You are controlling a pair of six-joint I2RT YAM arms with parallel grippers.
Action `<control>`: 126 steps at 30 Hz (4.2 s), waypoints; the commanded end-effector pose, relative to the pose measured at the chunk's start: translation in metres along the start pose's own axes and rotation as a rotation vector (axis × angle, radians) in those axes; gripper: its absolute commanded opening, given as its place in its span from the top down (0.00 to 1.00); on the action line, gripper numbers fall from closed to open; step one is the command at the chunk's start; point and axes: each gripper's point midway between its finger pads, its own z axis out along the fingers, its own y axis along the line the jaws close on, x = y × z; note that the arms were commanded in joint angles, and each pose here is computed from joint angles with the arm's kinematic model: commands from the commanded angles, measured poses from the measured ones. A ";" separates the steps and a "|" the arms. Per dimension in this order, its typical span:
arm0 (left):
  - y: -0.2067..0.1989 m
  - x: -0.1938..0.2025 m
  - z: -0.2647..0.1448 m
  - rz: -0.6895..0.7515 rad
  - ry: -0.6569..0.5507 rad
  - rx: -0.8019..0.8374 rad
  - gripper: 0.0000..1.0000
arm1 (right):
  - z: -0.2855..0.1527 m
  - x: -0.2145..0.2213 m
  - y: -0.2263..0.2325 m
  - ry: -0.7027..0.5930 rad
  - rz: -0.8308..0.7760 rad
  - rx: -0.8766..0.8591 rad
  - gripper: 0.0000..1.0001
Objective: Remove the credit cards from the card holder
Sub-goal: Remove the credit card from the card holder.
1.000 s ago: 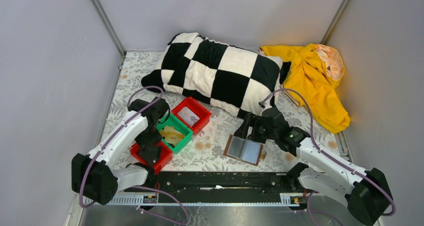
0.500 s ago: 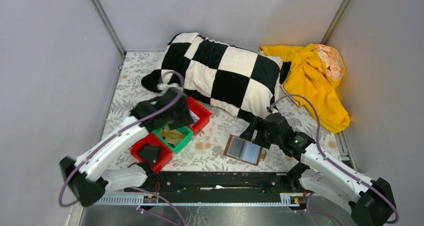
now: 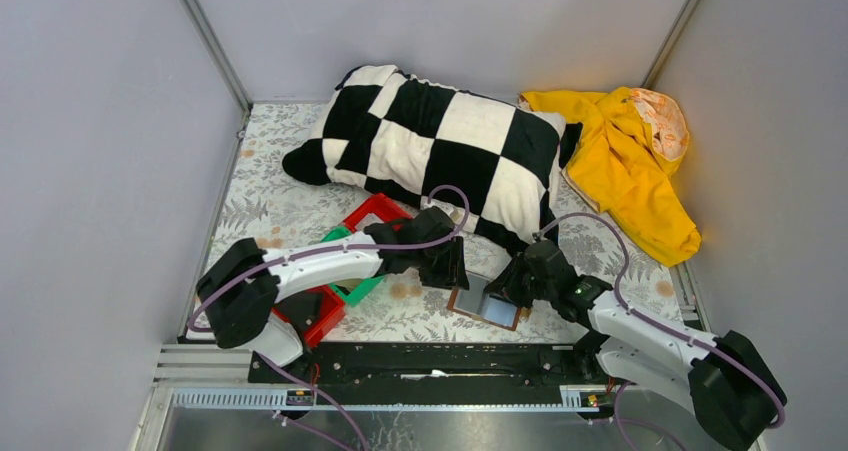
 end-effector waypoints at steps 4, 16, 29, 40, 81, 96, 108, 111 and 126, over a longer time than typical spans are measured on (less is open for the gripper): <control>-0.005 0.001 0.027 0.030 0.003 0.082 0.46 | 0.013 -0.001 -0.002 -0.006 0.050 -0.008 0.72; 0.018 0.005 0.051 -0.005 0.002 0.015 0.52 | 0.029 0.000 -0.026 -0.029 0.068 0.044 0.89; 0.016 0.001 0.058 -0.002 -0.001 0.017 0.73 | 0.030 0.002 -0.030 -0.027 0.090 0.035 0.92; 0.003 -0.006 0.044 0.023 -0.017 0.041 1.00 | 0.029 0.003 -0.030 -0.023 0.092 0.035 0.91; -0.079 0.033 0.050 0.226 0.209 0.287 0.34 | -0.017 -0.014 -0.077 -0.187 0.039 0.225 0.72; -0.037 -0.011 0.031 0.146 0.045 0.090 0.44 | -0.045 -0.042 0.000 -0.260 -0.093 0.010 0.70; -0.024 -0.007 0.055 0.037 0.053 0.140 0.40 | -0.018 -0.021 -0.009 -0.141 -0.053 0.014 0.70; -0.022 -0.005 0.058 0.034 0.058 0.147 0.39 | -0.015 -0.018 -0.017 -0.135 -0.053 0.030 0.70; 0.001 0.002 0.071 0.030 0.069 0.103 0.41 | 0.002 -0.001 -0.069 -0.119 0.009 0.121 0.74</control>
